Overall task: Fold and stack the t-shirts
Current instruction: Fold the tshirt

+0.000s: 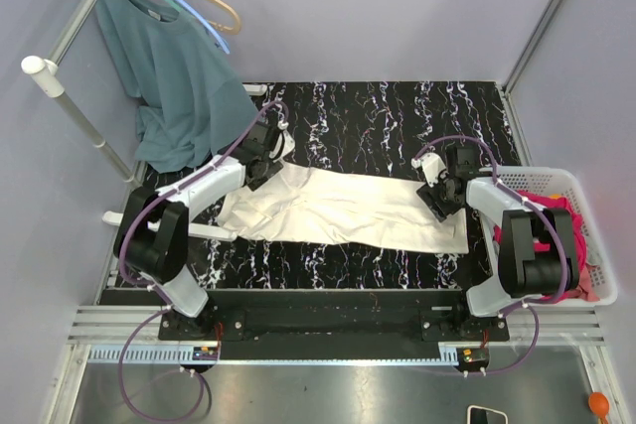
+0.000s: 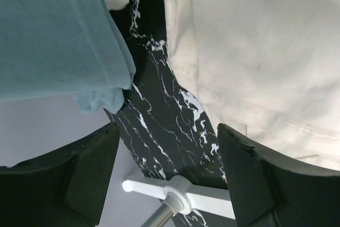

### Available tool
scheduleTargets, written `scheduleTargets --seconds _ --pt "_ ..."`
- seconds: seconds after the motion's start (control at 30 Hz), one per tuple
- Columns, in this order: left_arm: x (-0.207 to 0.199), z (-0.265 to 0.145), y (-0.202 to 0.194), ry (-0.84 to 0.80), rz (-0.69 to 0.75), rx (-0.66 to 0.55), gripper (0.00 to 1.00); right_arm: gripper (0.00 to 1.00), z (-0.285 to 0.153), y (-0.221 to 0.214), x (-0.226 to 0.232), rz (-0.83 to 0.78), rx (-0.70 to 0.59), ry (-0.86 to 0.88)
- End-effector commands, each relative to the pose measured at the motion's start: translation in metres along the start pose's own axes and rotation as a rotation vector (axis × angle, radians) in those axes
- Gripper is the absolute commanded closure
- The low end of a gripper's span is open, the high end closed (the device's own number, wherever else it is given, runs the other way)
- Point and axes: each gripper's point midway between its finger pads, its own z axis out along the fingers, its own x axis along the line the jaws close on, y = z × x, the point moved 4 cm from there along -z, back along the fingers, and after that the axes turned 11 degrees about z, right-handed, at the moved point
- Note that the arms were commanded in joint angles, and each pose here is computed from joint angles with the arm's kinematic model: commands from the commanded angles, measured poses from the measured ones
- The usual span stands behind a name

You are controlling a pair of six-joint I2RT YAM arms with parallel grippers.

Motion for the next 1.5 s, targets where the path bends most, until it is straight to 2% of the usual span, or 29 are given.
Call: scheduleTargets --seconds 0.0,0.17,0.5,1.03,1.47 --pt "0.018 -0.017 0.03 -0.025 -0.078 -0.18 0.19 0.29 -0.014 -0.016 0.007 0.02 0.087 0.028" --pt "0.006 -0.016 0.04 -0.122 -0.069 -0.227 0.15 0.22 -0.032 0.002 0.007 0.041 0.031 0.046" --pt "-0.012 -0.008 0.036 -0.178 -0.053 -0.208 0.09 0.12 -0.049 0.032 -0.003 0.051 -0.042 0.036" --pt "-0.046 0.018 0.028 -0.244 0.036 -0.097 0.05 0.05 -0.01 0.056 -0.015 0.033 -0.033 0.044" --pt "-0.062 0.027 0.01 -0.26 0.122 0.018 0.04 0.02 0.021 0.036 -0.008 0.005 0.038 0.078"
